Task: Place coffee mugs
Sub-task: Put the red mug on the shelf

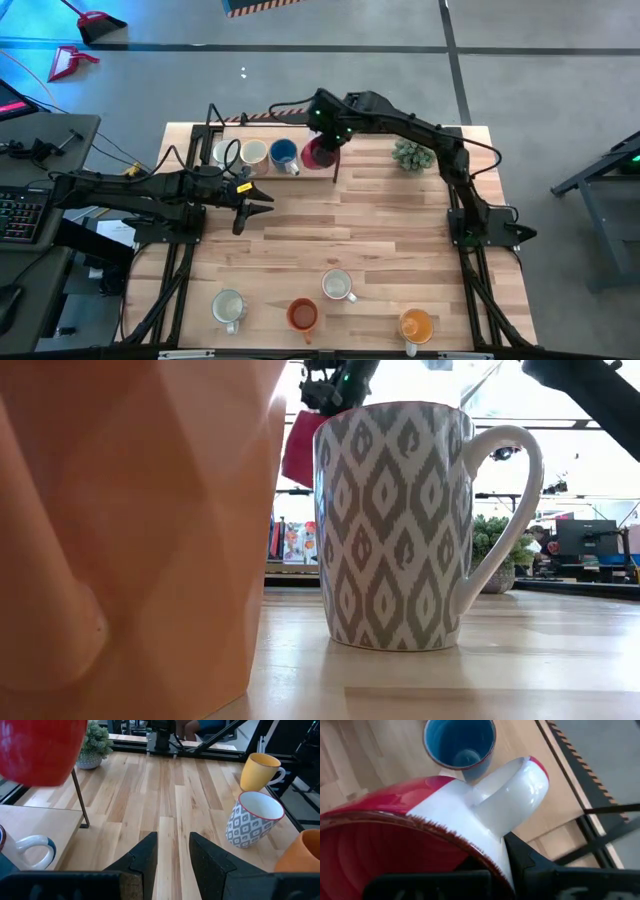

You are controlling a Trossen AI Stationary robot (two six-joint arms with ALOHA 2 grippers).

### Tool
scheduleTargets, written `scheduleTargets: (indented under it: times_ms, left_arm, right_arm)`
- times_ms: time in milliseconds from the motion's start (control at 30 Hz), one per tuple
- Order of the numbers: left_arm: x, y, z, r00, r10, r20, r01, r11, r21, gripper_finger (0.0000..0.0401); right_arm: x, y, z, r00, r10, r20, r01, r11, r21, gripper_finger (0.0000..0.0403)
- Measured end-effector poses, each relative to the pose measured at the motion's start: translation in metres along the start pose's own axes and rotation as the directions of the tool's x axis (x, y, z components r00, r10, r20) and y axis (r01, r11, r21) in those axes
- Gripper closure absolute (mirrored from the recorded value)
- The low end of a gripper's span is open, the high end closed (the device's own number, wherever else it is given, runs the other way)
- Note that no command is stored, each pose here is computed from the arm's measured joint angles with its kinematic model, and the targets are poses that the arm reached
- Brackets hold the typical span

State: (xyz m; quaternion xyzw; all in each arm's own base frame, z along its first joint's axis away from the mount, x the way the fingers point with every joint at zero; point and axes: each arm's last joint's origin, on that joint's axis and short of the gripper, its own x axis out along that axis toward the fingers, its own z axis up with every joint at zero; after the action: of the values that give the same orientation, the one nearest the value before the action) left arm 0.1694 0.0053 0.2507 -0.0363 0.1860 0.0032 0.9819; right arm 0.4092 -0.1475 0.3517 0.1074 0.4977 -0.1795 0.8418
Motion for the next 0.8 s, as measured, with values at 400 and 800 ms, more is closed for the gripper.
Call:
scheduleTargets:
  times_ms: [400, 800]
  left_arm:
    - [0.0, 0.0, 0.0, 1.0, 0.0, 0.0, 0.0, 1.0, -0.009, 0.03]
    - [0.0, 0.0, 0.001, 1.0, 0.0, 0.006, 0.0, 1.0, -0.009, 0.03]
  right_arm:
    - [0.05, -0.015, 0.001, 0.996, 0.032, -0.079, -0.032, 0.999, -0.007, 0.0403]
    - [0.054, -0.036, 0.006, 0.999, 0.012, -0.042, -0.012, 1.0, 0.016, 0.0403]
